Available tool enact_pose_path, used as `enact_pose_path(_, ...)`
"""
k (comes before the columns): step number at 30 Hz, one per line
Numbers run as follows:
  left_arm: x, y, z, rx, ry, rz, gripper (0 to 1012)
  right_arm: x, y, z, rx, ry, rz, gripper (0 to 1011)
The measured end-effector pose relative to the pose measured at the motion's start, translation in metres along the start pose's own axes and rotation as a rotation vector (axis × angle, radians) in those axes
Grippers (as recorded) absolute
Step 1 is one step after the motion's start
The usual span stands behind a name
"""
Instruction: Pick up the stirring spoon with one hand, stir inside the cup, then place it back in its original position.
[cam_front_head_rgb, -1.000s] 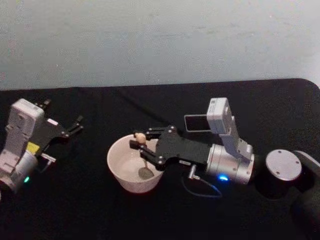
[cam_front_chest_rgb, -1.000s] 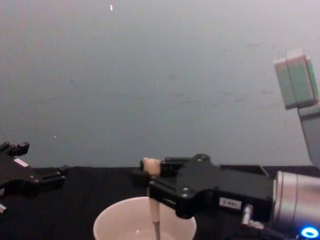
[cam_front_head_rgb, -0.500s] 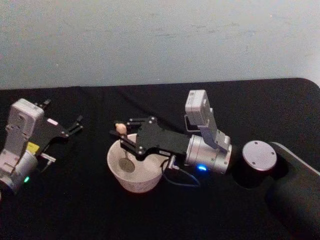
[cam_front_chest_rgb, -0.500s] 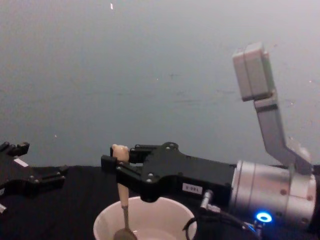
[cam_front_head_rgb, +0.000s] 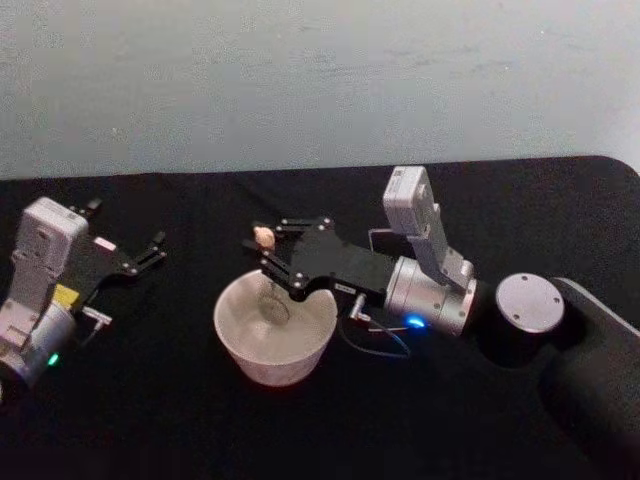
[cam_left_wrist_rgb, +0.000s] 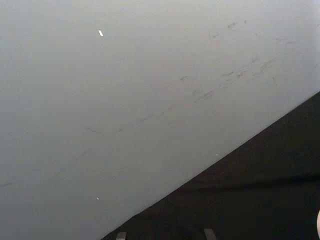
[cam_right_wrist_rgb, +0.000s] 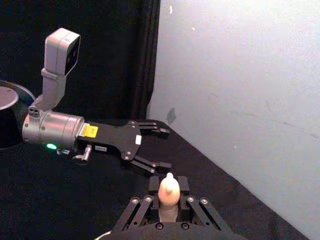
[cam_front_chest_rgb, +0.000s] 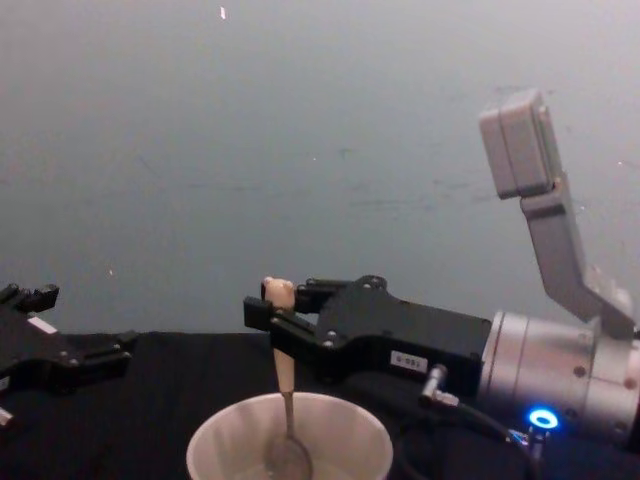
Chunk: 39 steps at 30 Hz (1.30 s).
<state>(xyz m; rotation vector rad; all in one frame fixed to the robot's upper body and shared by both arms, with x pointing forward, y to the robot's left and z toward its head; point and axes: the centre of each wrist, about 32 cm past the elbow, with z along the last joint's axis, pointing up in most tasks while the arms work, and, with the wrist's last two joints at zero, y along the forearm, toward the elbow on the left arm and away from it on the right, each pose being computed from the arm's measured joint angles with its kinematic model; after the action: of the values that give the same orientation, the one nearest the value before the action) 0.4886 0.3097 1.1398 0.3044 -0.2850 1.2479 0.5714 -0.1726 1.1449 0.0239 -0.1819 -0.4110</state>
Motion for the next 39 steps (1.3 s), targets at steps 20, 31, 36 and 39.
enact_pose_path(20,0.0,0.0,0.0,0.0,0.0,0.0,1001,-0.001,-0.003,0.0,-0.003,0.004,-0.012,212)
enact_pose_path(31,0.0,0.0,0.0,0.0,0.0,0.0,1001,0.001,-0.005,0.015,0.025,0.023,-0.029,212)
enact_pose_path(36,0.0,0.0,0.0,0.0,0.0,0.0,1002,0.004,-0.008,0.035,0.077,0.028,-0.053,212)
enact_pose_path(39,0.0,0.0,0.0,0.0,0.0,0.0,1002,0.007,-0.01,0.048,0.109,0.02,-0.071,212)
